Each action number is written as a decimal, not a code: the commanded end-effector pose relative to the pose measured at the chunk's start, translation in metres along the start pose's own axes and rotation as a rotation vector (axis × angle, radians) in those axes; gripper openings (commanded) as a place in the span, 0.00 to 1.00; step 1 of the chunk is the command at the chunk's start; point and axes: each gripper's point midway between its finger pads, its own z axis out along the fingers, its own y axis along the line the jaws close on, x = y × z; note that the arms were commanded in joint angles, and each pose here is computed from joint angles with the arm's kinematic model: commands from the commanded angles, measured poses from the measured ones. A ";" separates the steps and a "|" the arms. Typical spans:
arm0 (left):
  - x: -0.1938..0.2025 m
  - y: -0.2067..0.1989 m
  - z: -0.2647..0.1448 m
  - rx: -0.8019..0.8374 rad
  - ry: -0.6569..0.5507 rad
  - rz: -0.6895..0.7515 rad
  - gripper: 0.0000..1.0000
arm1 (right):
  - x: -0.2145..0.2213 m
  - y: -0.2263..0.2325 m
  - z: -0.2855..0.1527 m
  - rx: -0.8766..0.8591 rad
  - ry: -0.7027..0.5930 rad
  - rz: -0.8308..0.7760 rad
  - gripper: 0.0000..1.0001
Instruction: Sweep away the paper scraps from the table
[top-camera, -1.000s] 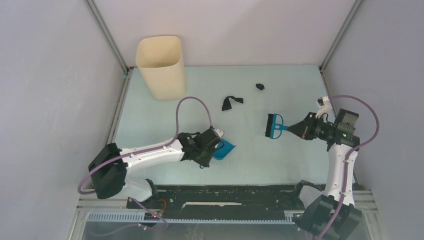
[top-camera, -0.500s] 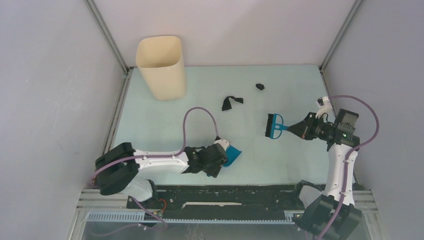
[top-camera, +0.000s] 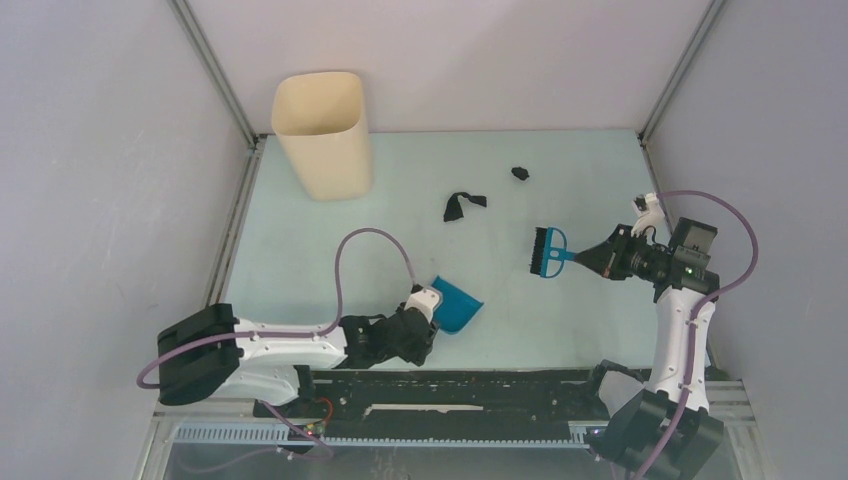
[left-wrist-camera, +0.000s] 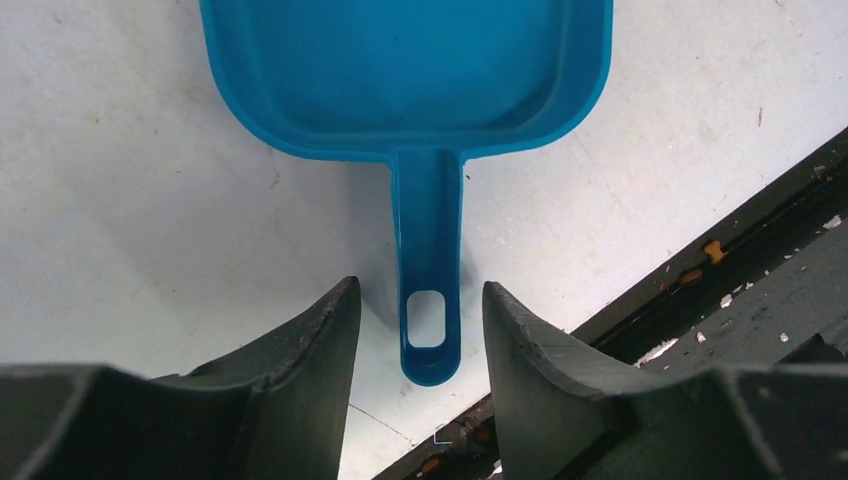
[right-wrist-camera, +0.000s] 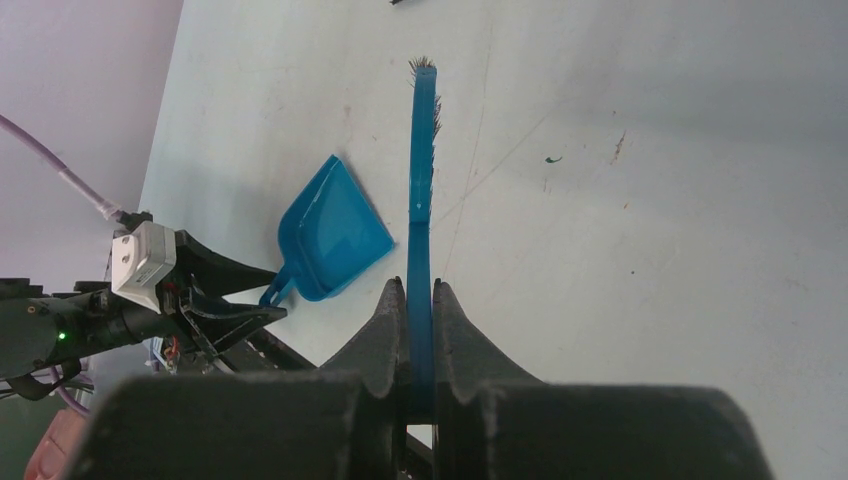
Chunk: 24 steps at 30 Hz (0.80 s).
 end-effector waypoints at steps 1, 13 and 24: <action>0.005 0.007 0.002 -0.040 -0.008 -0.033 0.52 | -0.006 -0.002 0.001 0.005 -0.019 -0.034 0.00; 0.034 0.004 0.007 -0.121 0.085 0.051 0.45 | -0.005 -0.002 0.000 0.004 -0.019 -0.034 0.00; 0.047 0.004 0.002 -0.174 0.123 0.042 0.39 | -0.005 0.000 0.000 0.001 -0.020 -0.037 0.00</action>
